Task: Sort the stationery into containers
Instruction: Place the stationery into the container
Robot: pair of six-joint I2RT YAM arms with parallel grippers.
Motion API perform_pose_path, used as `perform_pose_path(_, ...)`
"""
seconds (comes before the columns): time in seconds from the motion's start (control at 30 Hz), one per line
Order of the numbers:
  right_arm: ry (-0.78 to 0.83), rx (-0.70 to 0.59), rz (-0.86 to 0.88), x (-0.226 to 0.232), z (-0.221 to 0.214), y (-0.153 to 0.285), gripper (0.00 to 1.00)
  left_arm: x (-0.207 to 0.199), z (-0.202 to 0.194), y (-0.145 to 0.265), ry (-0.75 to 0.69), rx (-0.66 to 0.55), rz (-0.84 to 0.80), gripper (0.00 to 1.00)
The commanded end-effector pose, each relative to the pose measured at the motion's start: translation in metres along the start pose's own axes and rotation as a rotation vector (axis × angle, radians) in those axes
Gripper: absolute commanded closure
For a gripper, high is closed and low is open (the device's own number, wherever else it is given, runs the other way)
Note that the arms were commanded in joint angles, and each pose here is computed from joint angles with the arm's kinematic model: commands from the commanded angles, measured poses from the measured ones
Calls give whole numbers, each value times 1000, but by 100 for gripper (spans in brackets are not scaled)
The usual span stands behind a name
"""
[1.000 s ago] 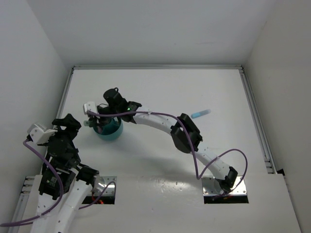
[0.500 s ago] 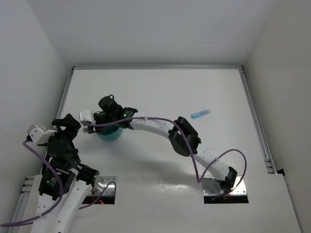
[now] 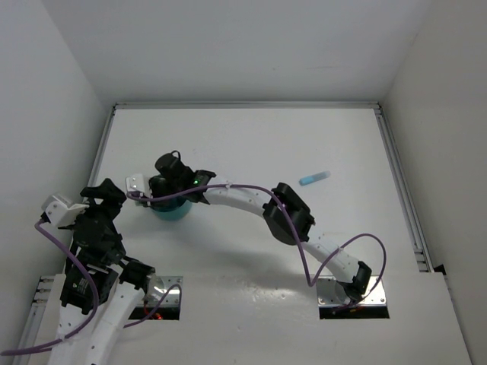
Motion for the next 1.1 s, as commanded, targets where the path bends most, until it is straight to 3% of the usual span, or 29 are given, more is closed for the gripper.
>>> perform_pose_path(0.0,28,-34,-62,-16,32,19,89,1,2,0,14,-20,5,25)
perform_pose_path(0.13,3,-29,-68,-16,31,20,75,1,2,0,14,-20,5,25)
perform_pose_path(0.2,7,-35,-74,-18,36,22,56,1,2,0,14,-20,5,25)
perform_pose_path(0.23,7,-36,-74,-18,36,22,53,1,2,0,14,-20,5,25)
perform_pose_path(0.33,-2,-36,-73,-18,36,22,47,1,2,0,14,-20,5,25)
perform_pose_path(0.53,25,-78,-108,-31,58,30,46,1,2,0,14,-20,5,25)
perform_pose_path(0.6,29,-107,-119,-37,71,35,49,1,2,0,14,-20,5,25)
perform_pose_path(0.67,36,-158,-118,-43,90,42,59,1,2,0,14,-20,5,25)
perform_pose_path(0.7,7,-171,-103,-42,94,44,64,1,2,0,14,-20,5,25)
perform_pose_path(0.73,2,-201,-111,-46,107,50,77,0,1,-2,7,-15,9,28)
perform_pose_path(0.77,-17,-201,-109,-46,109,51,86,0,1,-2,7,-15,9,31)
perform_pose_path(0.8,-29,-221,-120,-51,122,60,96,0,1,-2,7,-15,9,43)
perform_pose_path(0.83,-51,-215,-126,-52,129,67,100,0,1,-2,7,-15,9,53)
perform_pose_path(0.93,-90,-167,-233,-66,144,90,100,2,-1,-1,7,-15,9,90)
perform_pose_path(1.07,-133,-19,-451,-91,140,131,98,-8,0,0,15,6,-62,94)
Point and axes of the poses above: each gripper's point midway between its finger pads, its own y axis back along the fingers, its own x axis along the line the jaws close on, z = x × y, the point moved 7 cm from there along y, back along the fingers, and after that the axes turned 7 degrees about y, right-handed, at the moved point
